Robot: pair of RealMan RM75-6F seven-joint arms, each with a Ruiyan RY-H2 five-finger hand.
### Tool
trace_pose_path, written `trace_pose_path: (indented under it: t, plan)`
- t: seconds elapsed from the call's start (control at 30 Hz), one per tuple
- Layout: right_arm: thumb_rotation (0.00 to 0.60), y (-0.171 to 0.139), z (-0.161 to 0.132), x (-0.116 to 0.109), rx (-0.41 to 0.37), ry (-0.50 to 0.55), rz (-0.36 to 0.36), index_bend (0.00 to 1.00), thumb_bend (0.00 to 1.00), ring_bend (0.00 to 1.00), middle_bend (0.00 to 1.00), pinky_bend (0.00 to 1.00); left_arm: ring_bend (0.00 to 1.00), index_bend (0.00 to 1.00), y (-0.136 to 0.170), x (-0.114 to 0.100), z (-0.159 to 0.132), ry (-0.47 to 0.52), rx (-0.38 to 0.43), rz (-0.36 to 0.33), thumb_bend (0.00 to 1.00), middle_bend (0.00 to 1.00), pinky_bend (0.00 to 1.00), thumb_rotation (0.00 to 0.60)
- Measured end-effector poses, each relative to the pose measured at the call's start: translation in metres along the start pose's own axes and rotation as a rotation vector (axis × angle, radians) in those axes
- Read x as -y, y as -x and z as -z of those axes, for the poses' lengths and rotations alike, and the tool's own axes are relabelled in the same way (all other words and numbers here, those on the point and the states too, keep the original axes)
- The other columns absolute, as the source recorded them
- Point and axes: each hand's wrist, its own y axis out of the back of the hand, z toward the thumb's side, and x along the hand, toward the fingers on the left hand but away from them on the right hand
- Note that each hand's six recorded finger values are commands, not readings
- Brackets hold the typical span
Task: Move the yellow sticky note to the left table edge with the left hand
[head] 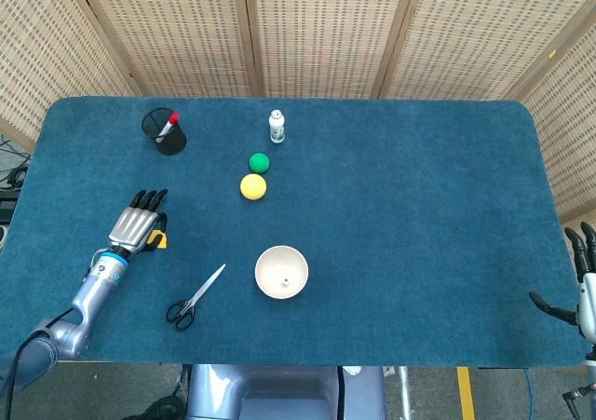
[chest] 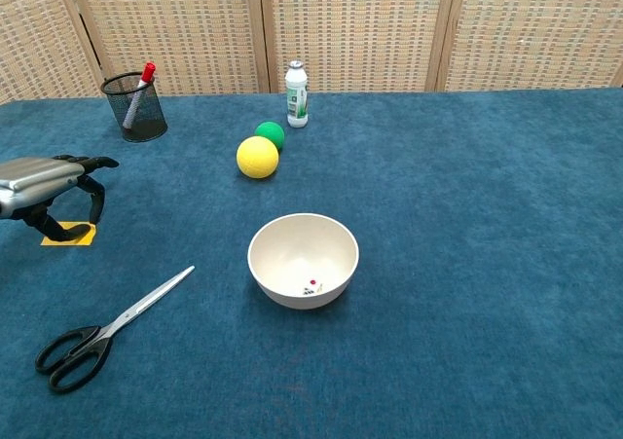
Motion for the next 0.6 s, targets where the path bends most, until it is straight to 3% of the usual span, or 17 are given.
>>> trace_pose_path:
  t: [0.33, 0.6]
  plan:
    - [0.600, 0.0000, 0.0002, 0.0000, 0.001, 0.003, -0.001, 0.00, 0.00, 0.00, 0.00, 0.00, 0.00, 0.61, -0.0017, 0.0010, 0.0010, 0.000, -0.009, 0.002, 0.44, 0.00, 0.00, 0.600]
    - [0.600, 0.0000, 0.0004, -0.0003, 0.001, 0.005, -0.001, 0.00, 0.00, 0.00, 0.00, 0.00, 0.00, 0.63, -0.0005, -0.0019, 0.0012, -0.001, -0.003, -0.004, 0.52, 0.00, 0.00, 0.600]
